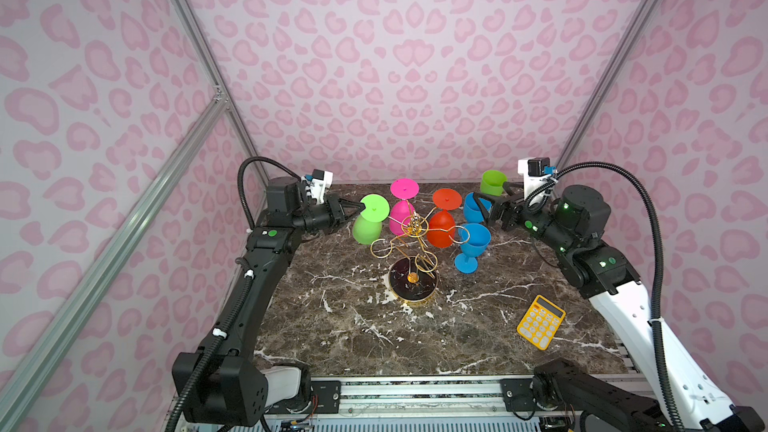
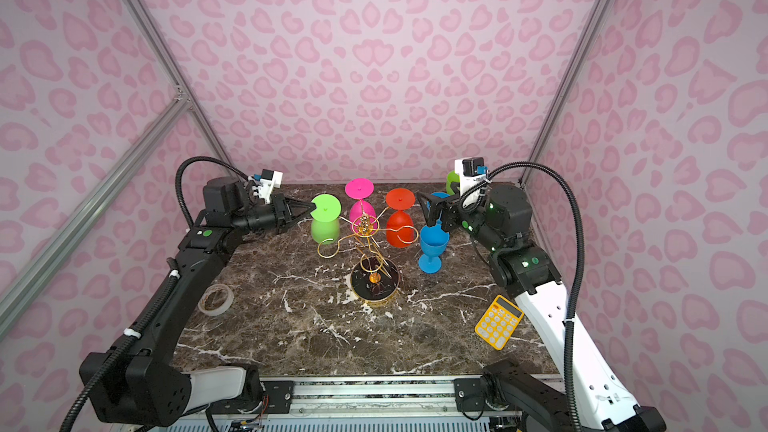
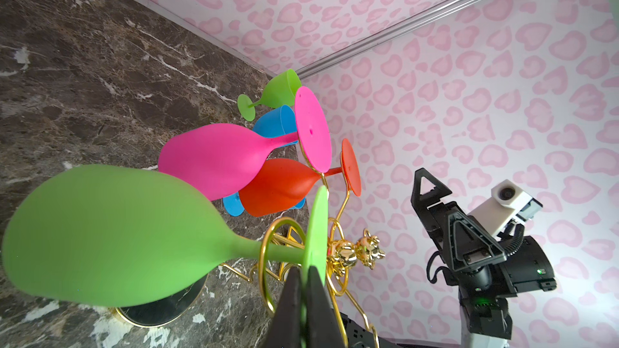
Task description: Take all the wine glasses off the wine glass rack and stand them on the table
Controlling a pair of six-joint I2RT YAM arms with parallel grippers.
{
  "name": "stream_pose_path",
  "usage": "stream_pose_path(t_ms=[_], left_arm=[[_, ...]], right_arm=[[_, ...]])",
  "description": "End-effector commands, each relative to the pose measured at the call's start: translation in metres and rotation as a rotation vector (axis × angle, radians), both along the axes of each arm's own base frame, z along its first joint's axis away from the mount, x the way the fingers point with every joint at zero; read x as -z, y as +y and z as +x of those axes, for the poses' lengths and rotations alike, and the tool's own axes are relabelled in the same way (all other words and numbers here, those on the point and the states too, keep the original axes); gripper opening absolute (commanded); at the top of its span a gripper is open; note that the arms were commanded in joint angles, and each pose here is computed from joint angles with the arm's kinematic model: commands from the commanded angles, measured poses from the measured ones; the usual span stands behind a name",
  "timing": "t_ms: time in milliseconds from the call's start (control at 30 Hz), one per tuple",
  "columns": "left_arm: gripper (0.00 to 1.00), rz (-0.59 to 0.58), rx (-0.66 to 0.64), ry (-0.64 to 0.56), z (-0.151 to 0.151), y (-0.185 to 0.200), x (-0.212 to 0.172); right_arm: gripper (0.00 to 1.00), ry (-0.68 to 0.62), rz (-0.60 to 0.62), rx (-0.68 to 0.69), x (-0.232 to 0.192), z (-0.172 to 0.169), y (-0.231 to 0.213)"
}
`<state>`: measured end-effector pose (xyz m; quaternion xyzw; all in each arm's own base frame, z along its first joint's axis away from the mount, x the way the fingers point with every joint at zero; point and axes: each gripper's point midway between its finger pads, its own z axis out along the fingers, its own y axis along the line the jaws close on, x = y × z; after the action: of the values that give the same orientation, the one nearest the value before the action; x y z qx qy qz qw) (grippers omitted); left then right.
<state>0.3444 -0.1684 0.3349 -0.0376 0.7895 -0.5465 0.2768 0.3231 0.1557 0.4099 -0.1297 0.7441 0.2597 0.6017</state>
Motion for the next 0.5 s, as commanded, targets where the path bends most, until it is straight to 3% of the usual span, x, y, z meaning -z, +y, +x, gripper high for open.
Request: stream_pose_path(t_ms=[0,467], left_arm=[[0.04,-0.027,0.027,-0.028,-0.0010,-0.0032,-0.0117],[0.04,-0.057,0.054,-0.019,-0.0074,-0.0043,-0.0187]], right_arm=[[0.98,-0.007,0.012,-0.012,-0.0028,-0.0004,0.0024],[0.98,-0.004,0.010,-0.008,-0.0016,-0.0017,0.0012]])
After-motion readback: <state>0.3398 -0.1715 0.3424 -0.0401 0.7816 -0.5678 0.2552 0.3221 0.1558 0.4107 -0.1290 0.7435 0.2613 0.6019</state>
